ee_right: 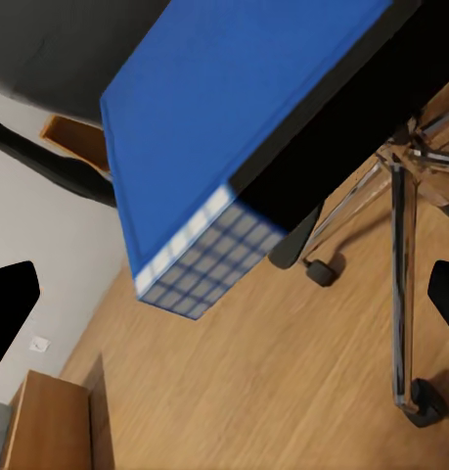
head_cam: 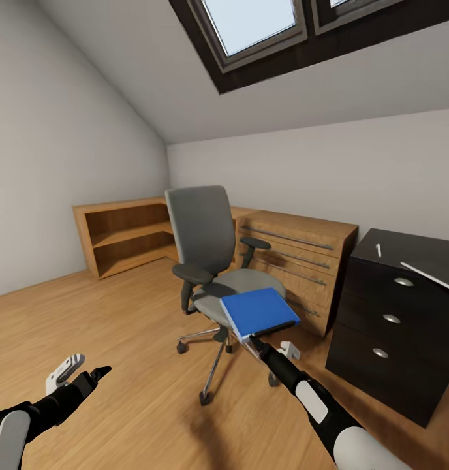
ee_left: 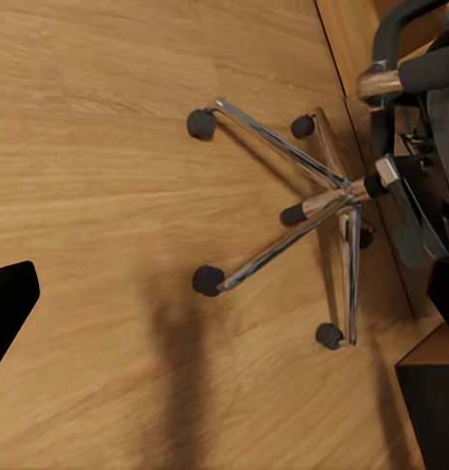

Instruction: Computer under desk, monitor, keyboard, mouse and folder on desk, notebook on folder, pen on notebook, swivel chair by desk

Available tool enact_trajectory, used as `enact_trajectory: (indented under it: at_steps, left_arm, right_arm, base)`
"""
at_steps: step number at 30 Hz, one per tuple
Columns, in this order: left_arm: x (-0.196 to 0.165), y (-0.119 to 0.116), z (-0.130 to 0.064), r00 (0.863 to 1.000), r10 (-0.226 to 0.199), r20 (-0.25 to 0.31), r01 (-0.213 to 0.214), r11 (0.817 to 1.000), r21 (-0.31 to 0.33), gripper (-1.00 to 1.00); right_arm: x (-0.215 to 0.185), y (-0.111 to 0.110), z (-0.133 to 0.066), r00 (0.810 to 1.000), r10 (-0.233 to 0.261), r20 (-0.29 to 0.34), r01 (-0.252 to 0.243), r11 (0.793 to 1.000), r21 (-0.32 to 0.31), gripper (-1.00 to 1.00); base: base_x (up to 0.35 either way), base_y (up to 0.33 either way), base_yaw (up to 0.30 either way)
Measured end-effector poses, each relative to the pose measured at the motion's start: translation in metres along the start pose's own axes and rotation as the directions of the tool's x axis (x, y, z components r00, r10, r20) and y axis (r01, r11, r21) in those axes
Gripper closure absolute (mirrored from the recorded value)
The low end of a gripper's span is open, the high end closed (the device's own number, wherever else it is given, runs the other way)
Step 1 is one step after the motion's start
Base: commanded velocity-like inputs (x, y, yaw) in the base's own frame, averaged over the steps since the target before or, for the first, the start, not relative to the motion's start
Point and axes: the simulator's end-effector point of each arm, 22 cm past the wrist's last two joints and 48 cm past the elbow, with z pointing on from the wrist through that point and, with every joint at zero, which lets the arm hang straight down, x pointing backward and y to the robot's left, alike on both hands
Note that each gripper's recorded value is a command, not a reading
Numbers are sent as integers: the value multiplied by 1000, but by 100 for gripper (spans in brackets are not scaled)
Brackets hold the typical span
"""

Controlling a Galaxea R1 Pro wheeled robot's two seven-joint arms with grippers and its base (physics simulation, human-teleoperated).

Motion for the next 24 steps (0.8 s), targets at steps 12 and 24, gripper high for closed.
enact_trajectory:
  at_steps: [12,24]
  left_arm:
    - [-2,-2,-2,1000,0,5,0,1000,5,-100]
    - [-2,-2,-2,1000,1,5,-1,1000,6,-100]
  right_arm:
    - [-16,4,-1,991,118,64,-117,993,-12,-100]
    - [-18,-8,-5,957,268,112,-269,963,-6,-100]
  base:
    - [0,0,0]
    - [0,0,0]
